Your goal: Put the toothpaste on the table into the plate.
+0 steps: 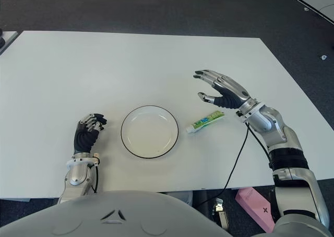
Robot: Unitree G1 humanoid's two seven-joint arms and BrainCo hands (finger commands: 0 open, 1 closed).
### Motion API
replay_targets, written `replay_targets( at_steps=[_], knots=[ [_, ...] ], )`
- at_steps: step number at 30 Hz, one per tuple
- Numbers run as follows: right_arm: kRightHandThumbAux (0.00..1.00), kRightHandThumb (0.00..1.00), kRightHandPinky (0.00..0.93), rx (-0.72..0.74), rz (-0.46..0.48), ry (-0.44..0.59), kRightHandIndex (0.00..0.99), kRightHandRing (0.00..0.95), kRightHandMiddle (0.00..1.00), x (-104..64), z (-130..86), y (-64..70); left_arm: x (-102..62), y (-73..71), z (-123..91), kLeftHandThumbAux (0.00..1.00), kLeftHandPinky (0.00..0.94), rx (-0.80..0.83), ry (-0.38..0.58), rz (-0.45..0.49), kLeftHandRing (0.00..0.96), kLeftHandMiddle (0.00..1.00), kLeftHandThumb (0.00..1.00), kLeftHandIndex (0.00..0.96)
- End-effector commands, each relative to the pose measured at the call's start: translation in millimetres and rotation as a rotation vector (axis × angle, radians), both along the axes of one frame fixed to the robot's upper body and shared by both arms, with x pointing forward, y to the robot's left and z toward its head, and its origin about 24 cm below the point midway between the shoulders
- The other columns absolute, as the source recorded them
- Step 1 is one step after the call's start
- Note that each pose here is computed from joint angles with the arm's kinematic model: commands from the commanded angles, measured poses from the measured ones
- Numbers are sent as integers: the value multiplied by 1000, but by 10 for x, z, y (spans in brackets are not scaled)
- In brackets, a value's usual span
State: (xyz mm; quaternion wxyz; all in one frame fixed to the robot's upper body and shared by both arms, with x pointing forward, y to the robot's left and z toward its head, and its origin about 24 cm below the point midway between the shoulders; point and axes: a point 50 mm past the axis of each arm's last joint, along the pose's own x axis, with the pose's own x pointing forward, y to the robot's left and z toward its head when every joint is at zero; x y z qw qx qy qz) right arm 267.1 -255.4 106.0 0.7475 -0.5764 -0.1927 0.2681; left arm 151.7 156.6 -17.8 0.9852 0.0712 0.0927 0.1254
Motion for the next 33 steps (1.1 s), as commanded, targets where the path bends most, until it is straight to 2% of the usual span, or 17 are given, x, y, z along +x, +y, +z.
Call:
replay_targets(
  at_steps=[1, 9, 17, 24, 33],
  knots=[
    [162, 535, 0, -111, 40, 34, 0, 0, 0, -9, -15, -25, -42, 4, -74, 723, 470, 4, 50, 11, 476, 489, 712, 425],
    [153, 558, 0, -290, 98, 50, 0, 0, 0, 21, -103, -114, -38, -7, -61, 723, 453, 0, 49, 12, 468, 484, 710, 424],
    [136, 533, 0, -354, 128, 40, 0, 0, 0, 57, -219, -162, -41, -13, -58, 722, 446, 0, 56, 12, 460, 477, 710, 424],
    [124, 478, 0, -420, 165, 36, 0, 0, 0, 46, -372, -194, -47, -25, -48, 722, 446, -3, 59, 11, 456, 474, 710, 424],
    [118, 458, 0, -488, 234, 50, 0, 0, 0, 2, -492, -200, -66, -31, -21, 722, 442, -6, 54, 11, 452, 471, 710, 423]
  ],
)
